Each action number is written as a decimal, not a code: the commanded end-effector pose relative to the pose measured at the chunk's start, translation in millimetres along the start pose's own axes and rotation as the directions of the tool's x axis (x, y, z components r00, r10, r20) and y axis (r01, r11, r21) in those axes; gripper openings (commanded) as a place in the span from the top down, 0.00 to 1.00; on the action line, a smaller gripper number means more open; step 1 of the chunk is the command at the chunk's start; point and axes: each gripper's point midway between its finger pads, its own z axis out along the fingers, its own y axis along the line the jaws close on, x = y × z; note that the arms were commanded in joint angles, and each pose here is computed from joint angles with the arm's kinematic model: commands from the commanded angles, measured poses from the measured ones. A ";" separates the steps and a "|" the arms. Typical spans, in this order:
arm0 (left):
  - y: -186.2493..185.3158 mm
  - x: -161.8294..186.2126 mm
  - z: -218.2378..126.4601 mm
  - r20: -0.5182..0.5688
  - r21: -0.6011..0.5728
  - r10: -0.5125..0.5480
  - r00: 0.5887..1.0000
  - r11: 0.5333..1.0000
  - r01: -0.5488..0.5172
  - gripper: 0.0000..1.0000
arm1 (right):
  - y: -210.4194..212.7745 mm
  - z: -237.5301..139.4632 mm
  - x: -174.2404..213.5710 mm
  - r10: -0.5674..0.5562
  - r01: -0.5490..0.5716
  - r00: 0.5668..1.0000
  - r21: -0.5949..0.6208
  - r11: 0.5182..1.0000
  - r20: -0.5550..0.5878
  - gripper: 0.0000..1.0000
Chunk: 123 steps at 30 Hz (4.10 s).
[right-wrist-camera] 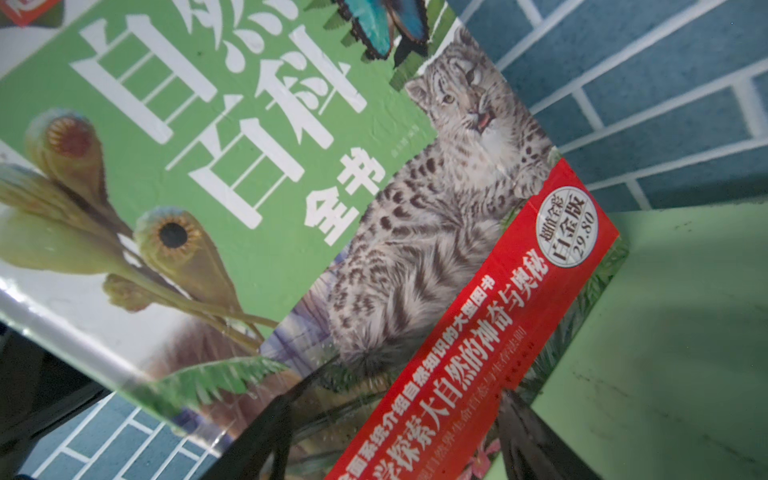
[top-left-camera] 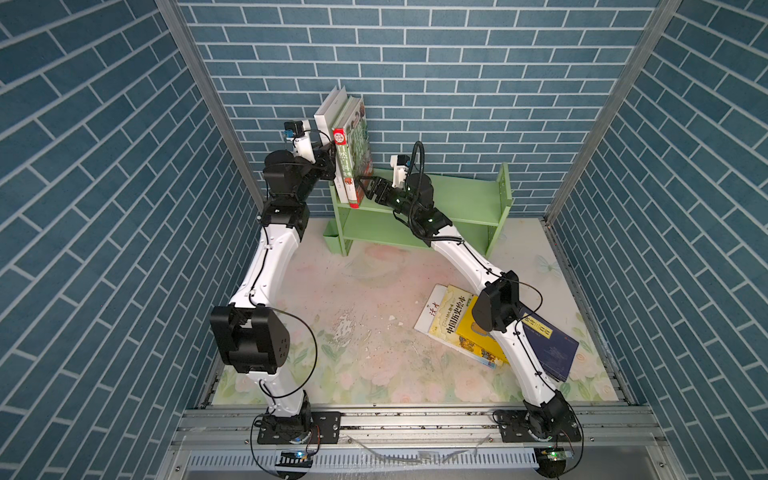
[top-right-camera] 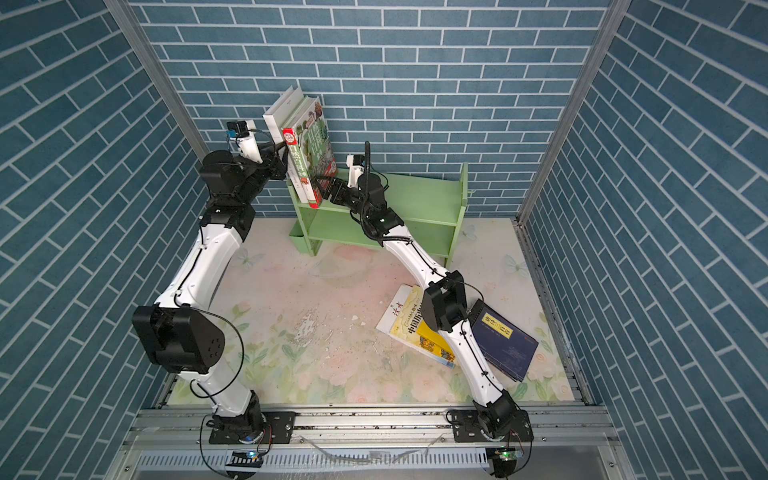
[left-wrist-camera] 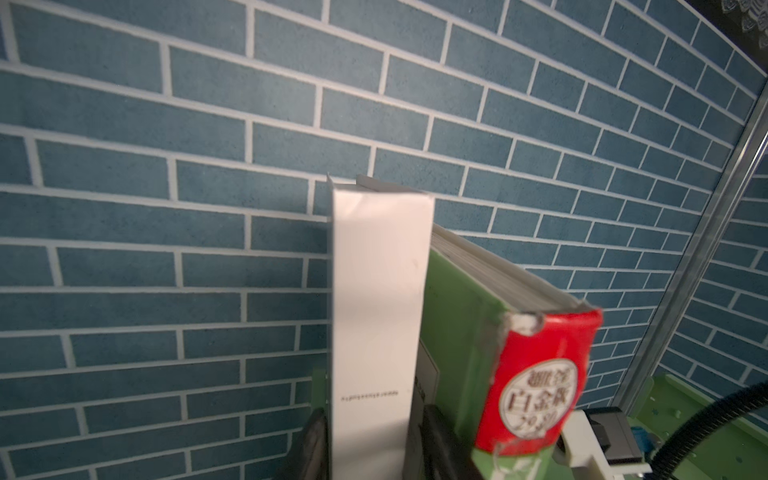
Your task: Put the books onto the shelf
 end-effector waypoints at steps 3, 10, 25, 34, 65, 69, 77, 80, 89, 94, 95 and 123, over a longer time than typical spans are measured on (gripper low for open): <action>-0.3 -14.1 2.5 0.046 0.010 0.023 0.999 1.000 -0.023 0.64 | -42.3 10.2 56.0 0.085 -0.074 0.989 0.092 0.993 -0.121 0.22; -0.9 -12.8 2.8 0.047 0.015 0.035 0.998 0.999 -0.035 0.76 | -43.0 9.9 55.6 0.086 -0.074 0.989 0.095 0.993 -0.120 0.22; -14.1 -19.4 -21.6 0.031 0.014 0.118 0.993 0.993 -0.118 0.80 | -41.5 9.3 50.9 0.080 -0.070 0.991 0.095 0.993 -0.108 0.22; -12.0 -14.2 -23.7 0.024 0.003 0.117 0.993 0.993 -0.117 0.70 | -43.9 10.9 55.7 0.089 -0.079 0.990 0.095 0.992 -0.113 0.22; -9.4 -10.4 -11.8 0.115 0.029 0.074 0.991 0.997 -0.078 0.75 | -46.1 11.7 63.3 0.108 -0.096 0.985 0.093 0.991 -0.132 0.23; -9.2 -10.4 -9.9 0.122 0.032 0.072 0.990 0.997 -0.077 0.75 | -45.9 12.2 64.3 0.109 -0.098 0.985 0.092 0.991 -0.132 0.23; -8.9 -9.5 -9.4 0.122 0.032 0.080 0.989 0.996 -0.085 0.73 | -47.7 12.2 64.4 0.111 -0.099 0.985 0.094 0.991 -0.131 0.23; -8.9 -8.7 -9.5 0.119 0.032 0.082 0.989 0.996 -0.087 0.67 | -48.8 12.4 65.6 0.114 -0.102 0.985 0.096 0.990 -0.133 0.23; -10.8 -21.9 -27.4 0.145 -0.004 0.108 0.983 0.994 -0.109 0.47 | -46.6 7.6 58.0 0.097 -0.083 0.987 0.104 0.991 -0.130 0.23; -20.6 -33.9 -45.6 0.160 0.007 0.115 0.980 0.993 -0.118 0.41 | -45.3 3.2 50.0 0.084 -0.071 0.989 0.110 0.991 -0.121 0.23; -23.3 -35.9 -50.6 0.165 0.012 0.113 0.980 0.993 -0.116 0.41 | -44.3 2.6 50.2 0.083 -0.069 0.989 0.111 0.991 -0.122 0.23; -175.0 49.7 0.4 -0.093 0.306 -0.009 0.996 0.951 0.038 0.24 | -63.1 -99.7 -39.6 -0.096 0.103 0.995 0.425 0.899 -0.037 0.23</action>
